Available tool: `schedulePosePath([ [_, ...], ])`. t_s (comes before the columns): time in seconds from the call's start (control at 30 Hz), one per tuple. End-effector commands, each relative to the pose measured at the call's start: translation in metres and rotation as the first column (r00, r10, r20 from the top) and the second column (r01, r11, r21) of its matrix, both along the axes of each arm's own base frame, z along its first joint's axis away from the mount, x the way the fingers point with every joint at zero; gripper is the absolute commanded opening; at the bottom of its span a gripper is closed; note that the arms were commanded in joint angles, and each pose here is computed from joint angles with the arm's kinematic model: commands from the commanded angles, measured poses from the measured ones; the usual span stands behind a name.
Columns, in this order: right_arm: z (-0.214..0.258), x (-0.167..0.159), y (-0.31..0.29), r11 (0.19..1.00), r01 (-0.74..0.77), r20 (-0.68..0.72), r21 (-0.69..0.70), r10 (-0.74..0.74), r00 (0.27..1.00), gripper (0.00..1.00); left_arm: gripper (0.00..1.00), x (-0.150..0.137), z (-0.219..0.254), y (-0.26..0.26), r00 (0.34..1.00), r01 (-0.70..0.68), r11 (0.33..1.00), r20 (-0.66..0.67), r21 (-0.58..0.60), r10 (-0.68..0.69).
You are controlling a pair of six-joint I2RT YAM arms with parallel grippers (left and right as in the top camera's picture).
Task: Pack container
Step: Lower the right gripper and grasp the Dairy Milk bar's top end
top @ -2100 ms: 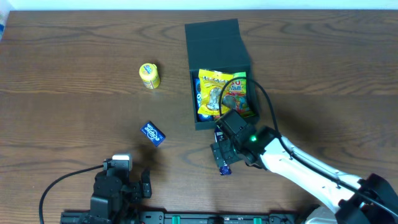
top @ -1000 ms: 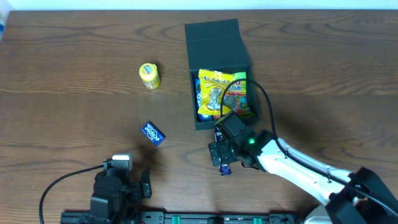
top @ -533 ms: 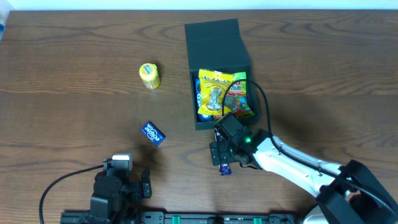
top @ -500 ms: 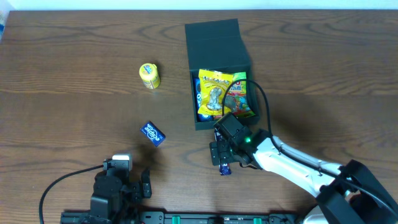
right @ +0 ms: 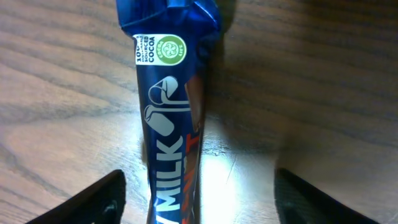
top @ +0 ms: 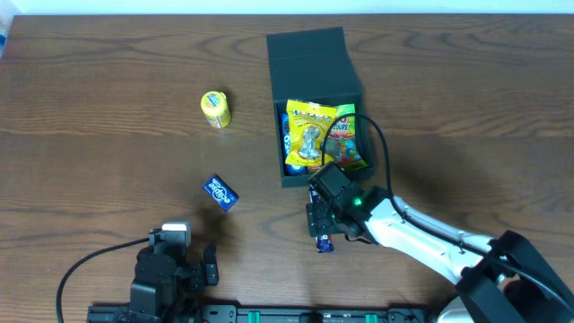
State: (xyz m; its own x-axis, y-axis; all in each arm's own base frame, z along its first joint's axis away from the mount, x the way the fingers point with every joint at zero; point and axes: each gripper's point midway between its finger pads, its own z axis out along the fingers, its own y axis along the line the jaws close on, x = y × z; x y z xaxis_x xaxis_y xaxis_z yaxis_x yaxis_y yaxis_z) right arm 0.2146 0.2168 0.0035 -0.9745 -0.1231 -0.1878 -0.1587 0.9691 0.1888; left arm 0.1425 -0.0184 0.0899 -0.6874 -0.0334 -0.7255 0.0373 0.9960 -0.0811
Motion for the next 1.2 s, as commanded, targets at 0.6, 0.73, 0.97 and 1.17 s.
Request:
schedulePosePath([
  [0.6, -0.0045, -0.0021, -0.0085, 0.999, 0.025, -0.012, -0.030, -0.025, 1.000, 0.55, 0.95, -0.0106, -0.0151, 0.0079, 0.997, -0.032, 0.999, -0.066, 0.027, 0.033],
  [0.73, -0.0045, -0.0020, -0.0085, 0.999, 0.029, -0.012, -0.030, -0.029, 1.000, 0.46, 0.95, -0.0106, -0.0151, 0.0079, 0.997, -0.032, 0.999, -0.066, 0.027, 0.033],
  [0.97, -0.0044, -0.0019, -0.0084, 0.999, 0.033, -0.012, -0.029, -0.033, 0.999, 0.44, 0.95, -0.0106, -0.0151, 0.0079, 0.997, -0.032, 0.999, -0.066, 0.027, 0.033],
  [1.17, -0.0044, -0.0019, -0.0083, 0.999, 0.039, -0.014, -0.027, -0.039, 0.999, 0.38, 0.95, -0.0106, -0.0151, 0.0079, 0.997, -0.032, 0.999, -0.066, 0.027, 0.033],
])
